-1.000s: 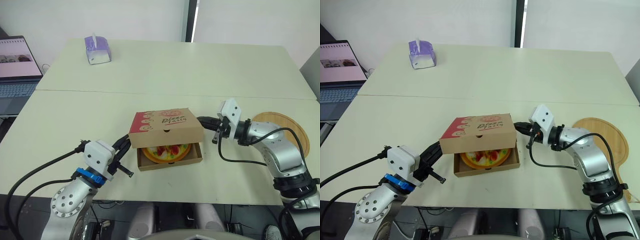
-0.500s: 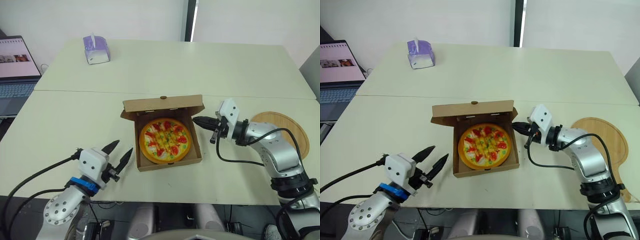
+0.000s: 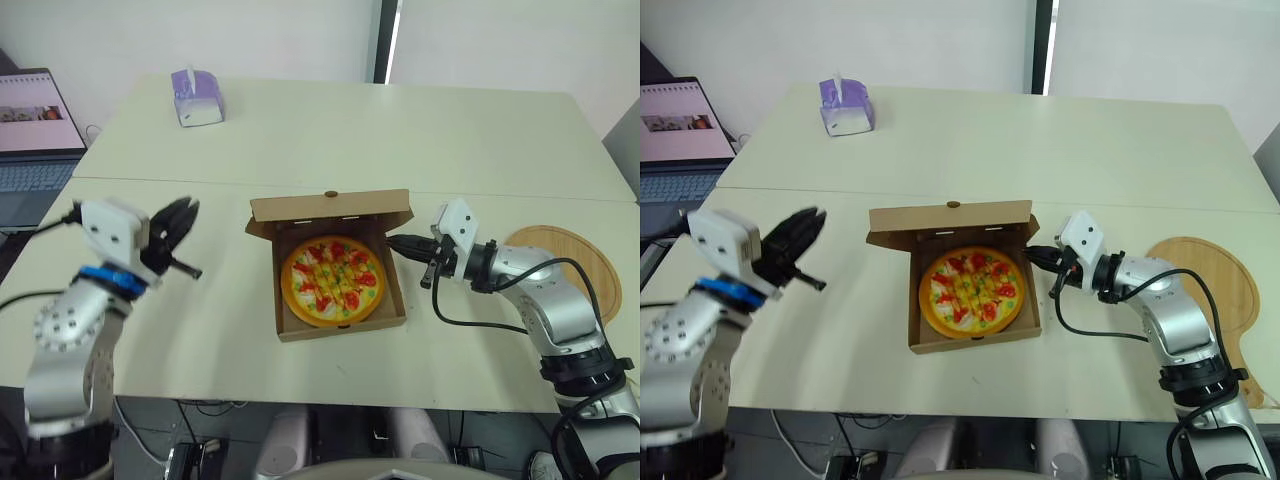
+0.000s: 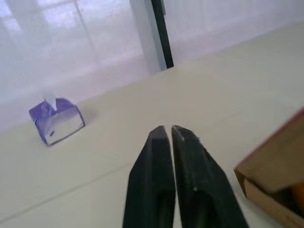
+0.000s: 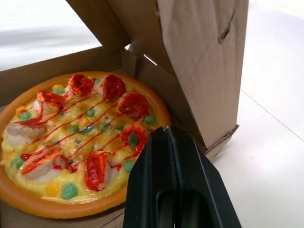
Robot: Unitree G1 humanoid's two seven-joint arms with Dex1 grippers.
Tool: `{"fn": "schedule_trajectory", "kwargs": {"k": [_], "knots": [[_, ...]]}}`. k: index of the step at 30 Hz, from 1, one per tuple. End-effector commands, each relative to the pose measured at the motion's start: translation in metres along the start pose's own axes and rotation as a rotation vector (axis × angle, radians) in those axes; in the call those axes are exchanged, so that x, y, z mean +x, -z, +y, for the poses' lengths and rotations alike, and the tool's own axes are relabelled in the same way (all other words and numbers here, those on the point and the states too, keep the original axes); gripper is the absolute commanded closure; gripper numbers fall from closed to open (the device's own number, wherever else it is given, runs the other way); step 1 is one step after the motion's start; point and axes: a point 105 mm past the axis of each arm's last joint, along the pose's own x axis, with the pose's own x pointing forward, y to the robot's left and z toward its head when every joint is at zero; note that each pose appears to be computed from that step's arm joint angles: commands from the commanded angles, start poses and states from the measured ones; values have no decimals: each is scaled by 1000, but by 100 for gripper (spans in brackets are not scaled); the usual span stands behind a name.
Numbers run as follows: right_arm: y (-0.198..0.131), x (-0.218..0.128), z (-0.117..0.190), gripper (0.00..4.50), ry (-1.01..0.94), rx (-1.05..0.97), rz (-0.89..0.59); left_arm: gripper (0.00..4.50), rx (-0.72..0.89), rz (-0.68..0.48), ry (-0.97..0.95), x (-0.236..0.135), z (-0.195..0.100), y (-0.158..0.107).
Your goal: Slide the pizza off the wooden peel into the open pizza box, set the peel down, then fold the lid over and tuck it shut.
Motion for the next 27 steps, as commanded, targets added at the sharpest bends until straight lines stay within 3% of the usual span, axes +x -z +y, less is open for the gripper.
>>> {"fn": "schedule_trajectory", "kwargs": {"k": [1, 6, 10, 17, 27], "knots": [[-7, -7, -6, 450, 22, -45, -14, 449, 21, -26, 102, 25, 5, -18], [-5, -14, -23, 450, 89, -71, 3, 449, 32, -26, 271, 54, -6, -31], [-14, -15, -32, 450, 115, -93, -18, 449, 3, -14, 483, 59, -35, -36], [-38, -2, -10, 450, 43, -62, -123, 449, -61, 58, 659, 47, -57, -27], [-36, -3, 8, 450, -25, -62, -133, 449, -99, 148, 785, 33, -72, -13]]}}
